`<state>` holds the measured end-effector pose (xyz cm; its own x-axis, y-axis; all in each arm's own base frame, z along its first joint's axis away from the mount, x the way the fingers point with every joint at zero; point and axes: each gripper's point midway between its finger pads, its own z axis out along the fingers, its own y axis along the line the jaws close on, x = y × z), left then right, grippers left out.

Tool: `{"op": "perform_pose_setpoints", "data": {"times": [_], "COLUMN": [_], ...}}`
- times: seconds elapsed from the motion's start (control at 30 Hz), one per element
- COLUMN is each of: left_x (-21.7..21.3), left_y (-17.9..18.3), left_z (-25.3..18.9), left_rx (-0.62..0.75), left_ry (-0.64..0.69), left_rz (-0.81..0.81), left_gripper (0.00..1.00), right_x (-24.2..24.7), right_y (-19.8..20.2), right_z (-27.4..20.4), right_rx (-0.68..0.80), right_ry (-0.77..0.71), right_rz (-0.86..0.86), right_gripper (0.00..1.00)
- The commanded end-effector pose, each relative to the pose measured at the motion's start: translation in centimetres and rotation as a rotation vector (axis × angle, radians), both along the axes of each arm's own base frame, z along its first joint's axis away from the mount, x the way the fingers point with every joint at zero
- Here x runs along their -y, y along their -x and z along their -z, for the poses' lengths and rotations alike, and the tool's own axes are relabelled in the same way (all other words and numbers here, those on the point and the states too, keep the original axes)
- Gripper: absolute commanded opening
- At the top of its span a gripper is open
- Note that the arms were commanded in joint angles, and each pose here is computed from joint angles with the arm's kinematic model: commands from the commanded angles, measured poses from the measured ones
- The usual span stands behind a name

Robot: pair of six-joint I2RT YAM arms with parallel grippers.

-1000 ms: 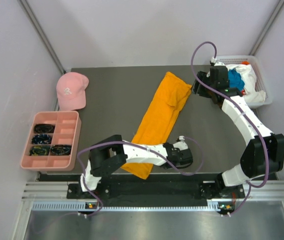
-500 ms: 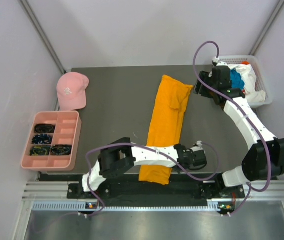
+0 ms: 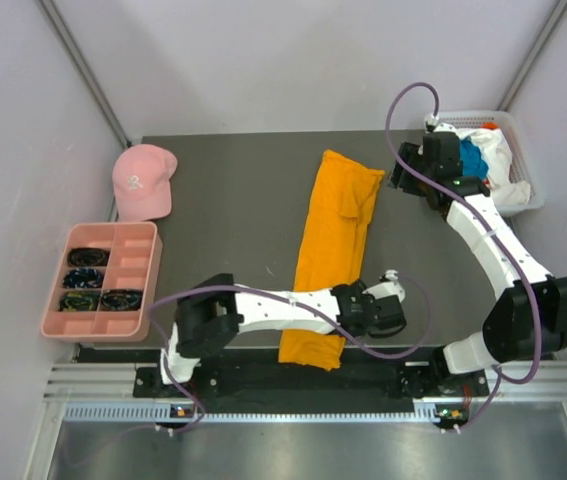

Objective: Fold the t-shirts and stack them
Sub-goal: Rotate the tshirt 90 degrees

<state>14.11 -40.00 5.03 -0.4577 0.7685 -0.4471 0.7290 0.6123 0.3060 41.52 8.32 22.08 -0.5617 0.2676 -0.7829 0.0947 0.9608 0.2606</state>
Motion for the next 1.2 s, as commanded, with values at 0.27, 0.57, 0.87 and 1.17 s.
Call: {"op": "perform_pose_setpoints", "data": {"times": [0.27,0.57,0.87,1.17], "left_x": [-4.4,-6.6,-5.6,-4.9], "left_y": [-7.6,-19.3,-31.8,-40.5], "left_z": [-14.4,-16.0,-13.3,-10.4], "left_rx": [0.206,0.115,-0.029,-0.133], "left_ry": [0.508,0.798,0.914,1.042], "left_rz": [-0.165,-0.3,-0.219,-0.11], "left_gripper": [0.66,0.68,0.68,0.68], "right_x": [1.2,1.6,-1.0,-1.8], "right_y": [0.3,2.0,4.8,6.1], "right_z": [-5.8,-6.3,-4.0,-1.3], "right_rx": [0.13,0.124,0.071,0.018], "right_ry": [0.026,0.016,-0.136,-0.136], "right_rz": [0.056,0.062,-0.015,-0.049], "right_gripper": [0.63,0.63,0.63,0.64]}}
